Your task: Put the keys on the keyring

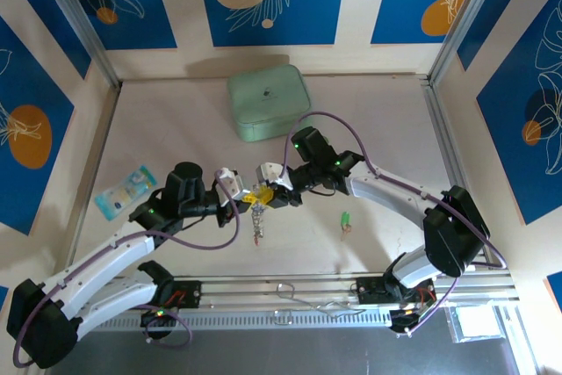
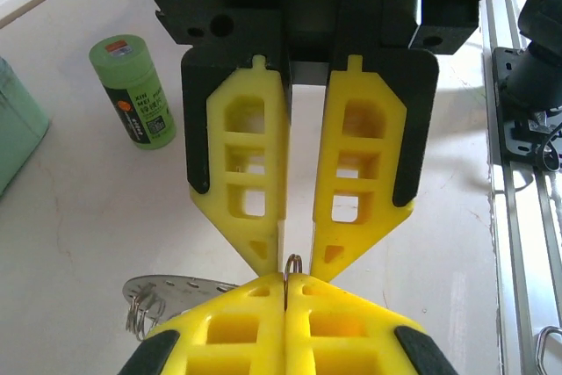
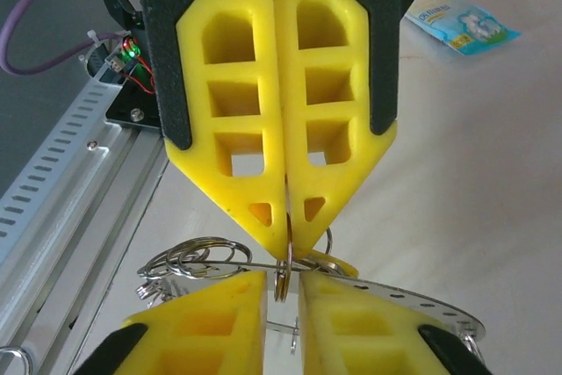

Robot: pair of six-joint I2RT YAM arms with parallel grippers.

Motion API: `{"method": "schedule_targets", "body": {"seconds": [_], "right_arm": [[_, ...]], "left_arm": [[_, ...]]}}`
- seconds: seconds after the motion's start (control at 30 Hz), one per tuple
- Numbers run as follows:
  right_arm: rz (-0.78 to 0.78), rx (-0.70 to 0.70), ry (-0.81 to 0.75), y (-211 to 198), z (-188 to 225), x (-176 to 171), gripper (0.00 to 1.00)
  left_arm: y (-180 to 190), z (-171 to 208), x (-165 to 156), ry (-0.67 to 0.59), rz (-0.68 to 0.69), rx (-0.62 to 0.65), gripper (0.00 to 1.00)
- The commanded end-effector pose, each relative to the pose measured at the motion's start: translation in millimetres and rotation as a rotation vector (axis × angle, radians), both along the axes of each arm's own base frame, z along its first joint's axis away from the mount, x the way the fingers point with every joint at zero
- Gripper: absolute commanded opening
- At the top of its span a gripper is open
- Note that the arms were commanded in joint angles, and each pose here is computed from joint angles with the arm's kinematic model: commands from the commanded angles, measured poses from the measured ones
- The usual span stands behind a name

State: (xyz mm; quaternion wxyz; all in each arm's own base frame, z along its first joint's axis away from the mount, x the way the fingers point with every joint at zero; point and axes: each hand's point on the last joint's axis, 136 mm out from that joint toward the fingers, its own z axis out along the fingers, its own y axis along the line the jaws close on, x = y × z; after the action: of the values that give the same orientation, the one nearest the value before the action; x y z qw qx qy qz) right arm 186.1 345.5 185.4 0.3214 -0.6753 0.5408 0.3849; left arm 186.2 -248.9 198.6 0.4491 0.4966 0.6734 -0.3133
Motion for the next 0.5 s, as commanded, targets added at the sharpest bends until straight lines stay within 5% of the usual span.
{"method": "schedule_targets", "body": {"seconds": [0.0, 0.2, 0.47], "right_arm": [[0.007, 0.017, 0.007, 4.7, 9.1, 0.0, 0.17], [0.021, 0.035, 0.010, 5.5, 13.6, 0.2, 0.01], [0.031, 0.024, -0.021, 3.3, 18.4, -0.6, 0.00]], "left_arm": [[-4.5, 14.8, -1.7, -0.037, -0.012, -0.050, 0.00], [-4.7, 14.9, -1.7, -0.038, -0.012, -0.050, 0.00], [-0.9, 5.6, 0.4, 0.000, -0.002, 0.033, 0.09]]}}
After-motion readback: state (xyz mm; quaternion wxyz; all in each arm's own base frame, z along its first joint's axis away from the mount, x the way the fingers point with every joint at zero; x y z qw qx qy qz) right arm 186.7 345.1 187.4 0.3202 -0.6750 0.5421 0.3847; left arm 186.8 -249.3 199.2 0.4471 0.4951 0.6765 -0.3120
